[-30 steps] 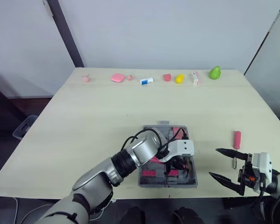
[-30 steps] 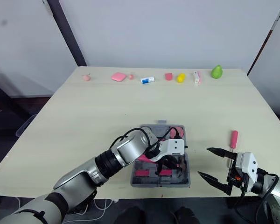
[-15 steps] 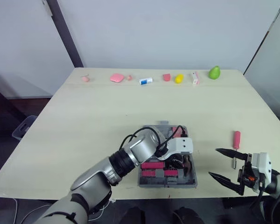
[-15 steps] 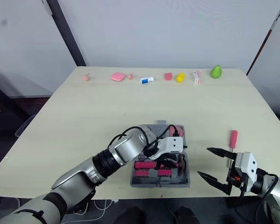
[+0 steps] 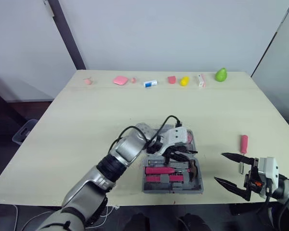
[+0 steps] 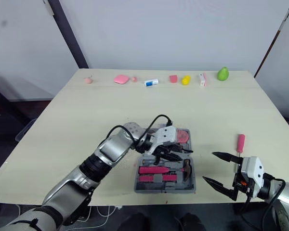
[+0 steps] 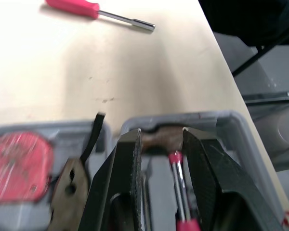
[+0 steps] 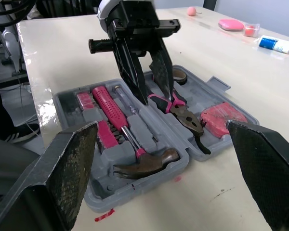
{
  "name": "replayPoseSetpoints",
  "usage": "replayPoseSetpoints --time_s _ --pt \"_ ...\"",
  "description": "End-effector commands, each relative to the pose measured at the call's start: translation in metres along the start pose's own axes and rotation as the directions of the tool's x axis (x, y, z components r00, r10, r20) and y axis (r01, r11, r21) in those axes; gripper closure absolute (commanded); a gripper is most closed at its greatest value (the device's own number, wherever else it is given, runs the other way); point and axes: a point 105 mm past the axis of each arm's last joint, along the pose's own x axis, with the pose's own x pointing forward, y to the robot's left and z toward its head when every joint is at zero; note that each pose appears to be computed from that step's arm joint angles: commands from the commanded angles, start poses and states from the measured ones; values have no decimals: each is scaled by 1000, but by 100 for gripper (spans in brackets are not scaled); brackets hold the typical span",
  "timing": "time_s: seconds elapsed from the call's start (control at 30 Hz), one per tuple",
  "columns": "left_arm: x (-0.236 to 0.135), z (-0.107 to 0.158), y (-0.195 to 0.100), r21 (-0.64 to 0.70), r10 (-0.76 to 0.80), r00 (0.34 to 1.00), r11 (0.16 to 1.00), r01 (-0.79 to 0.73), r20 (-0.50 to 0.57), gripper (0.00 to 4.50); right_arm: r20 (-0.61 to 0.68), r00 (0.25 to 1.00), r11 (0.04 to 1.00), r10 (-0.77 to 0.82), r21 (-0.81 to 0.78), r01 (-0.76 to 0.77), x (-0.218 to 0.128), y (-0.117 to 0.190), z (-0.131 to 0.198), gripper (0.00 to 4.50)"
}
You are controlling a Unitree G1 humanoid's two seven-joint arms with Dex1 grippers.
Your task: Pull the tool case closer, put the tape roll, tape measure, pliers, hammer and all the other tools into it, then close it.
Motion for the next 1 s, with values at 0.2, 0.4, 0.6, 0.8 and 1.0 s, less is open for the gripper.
replayPoseSetpoints --time_s 0.2,0.4,0.6,0.8,1.0 --pt "-23 -17 -16 3 -74 981 997 74 177 445 30 999 999 20 -38 -18 4 -2 9 0" --pt "-17 -43 -22 -26 -60 991 998 64 121 445 27 999 999 31 -41 -30 4 -4 10 0" --pt "-5 -72 -27 -45 -56 998 997 57 22 445 21 999 998 34 -45 -33 1 -8 10 0" --pt "-1 -94 -36 -87 -57 998 995 54 -32 445 18 999 998 37 -47 -36 1 -8 10 0" --pt "-5 -76 -23 -105 27 997 994 -20 66 445 30 999 999 34 -41 -33 3 -10 11 0"
